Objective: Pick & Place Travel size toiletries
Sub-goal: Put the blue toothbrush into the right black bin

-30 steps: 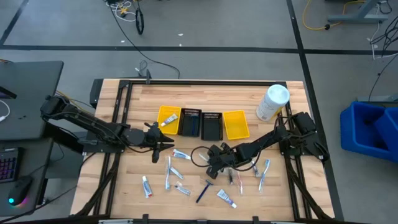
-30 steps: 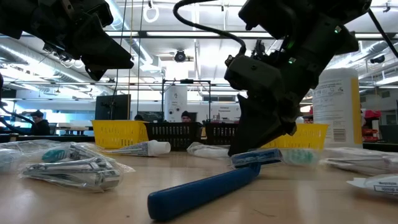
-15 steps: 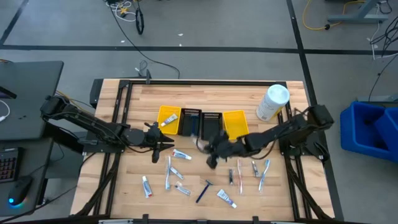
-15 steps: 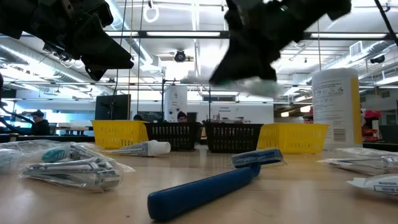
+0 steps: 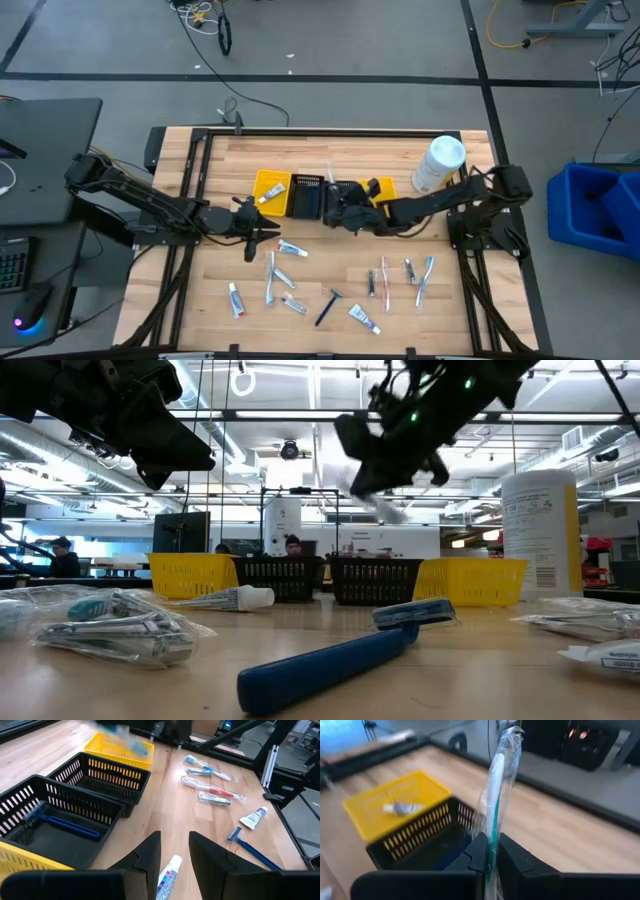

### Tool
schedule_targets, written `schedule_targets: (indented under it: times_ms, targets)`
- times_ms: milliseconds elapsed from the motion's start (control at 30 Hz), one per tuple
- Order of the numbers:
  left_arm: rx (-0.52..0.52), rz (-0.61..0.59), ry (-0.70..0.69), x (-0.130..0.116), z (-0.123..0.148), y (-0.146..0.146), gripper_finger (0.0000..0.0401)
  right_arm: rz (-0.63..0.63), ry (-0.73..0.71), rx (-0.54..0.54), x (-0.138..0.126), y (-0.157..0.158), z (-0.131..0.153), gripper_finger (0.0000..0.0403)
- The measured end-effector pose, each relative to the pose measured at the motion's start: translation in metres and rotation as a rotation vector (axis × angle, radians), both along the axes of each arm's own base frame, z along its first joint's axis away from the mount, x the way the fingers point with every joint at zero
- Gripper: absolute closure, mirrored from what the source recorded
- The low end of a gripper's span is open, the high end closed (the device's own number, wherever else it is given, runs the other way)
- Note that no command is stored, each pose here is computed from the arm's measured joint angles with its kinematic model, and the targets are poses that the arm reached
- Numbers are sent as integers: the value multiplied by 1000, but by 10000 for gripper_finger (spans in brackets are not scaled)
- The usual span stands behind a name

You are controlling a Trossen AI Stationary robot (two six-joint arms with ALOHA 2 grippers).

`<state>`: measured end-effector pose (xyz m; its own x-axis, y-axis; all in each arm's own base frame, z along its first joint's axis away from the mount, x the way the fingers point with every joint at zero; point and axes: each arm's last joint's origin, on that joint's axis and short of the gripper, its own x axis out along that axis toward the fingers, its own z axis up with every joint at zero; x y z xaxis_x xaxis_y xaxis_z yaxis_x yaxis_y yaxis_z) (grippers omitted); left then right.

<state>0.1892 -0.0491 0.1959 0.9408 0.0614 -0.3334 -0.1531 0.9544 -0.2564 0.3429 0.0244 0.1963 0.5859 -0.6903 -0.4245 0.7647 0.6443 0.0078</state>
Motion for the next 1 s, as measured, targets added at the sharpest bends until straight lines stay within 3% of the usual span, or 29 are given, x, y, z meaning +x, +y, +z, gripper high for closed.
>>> schedule_targets:
  times_ms: [367, 533, 867, 1000]
  targets:
    - [0, 0, 0, 0, 0, 0, 292, -34, 115, 25, 10, -22, -39, 372]
    - [0, 0, 0, 0, 0, 0, 292, 59, 161, 104, 13, -29, -45, 368]
    - [-2, 1, 0, 0, 0, 0, 292, 69, 172, 136, 13, -42, -46, 289]
    - [-2, 1, 0, 0, 0, 0, 292, 66, 197, 87, 12, -43, -45, 250]
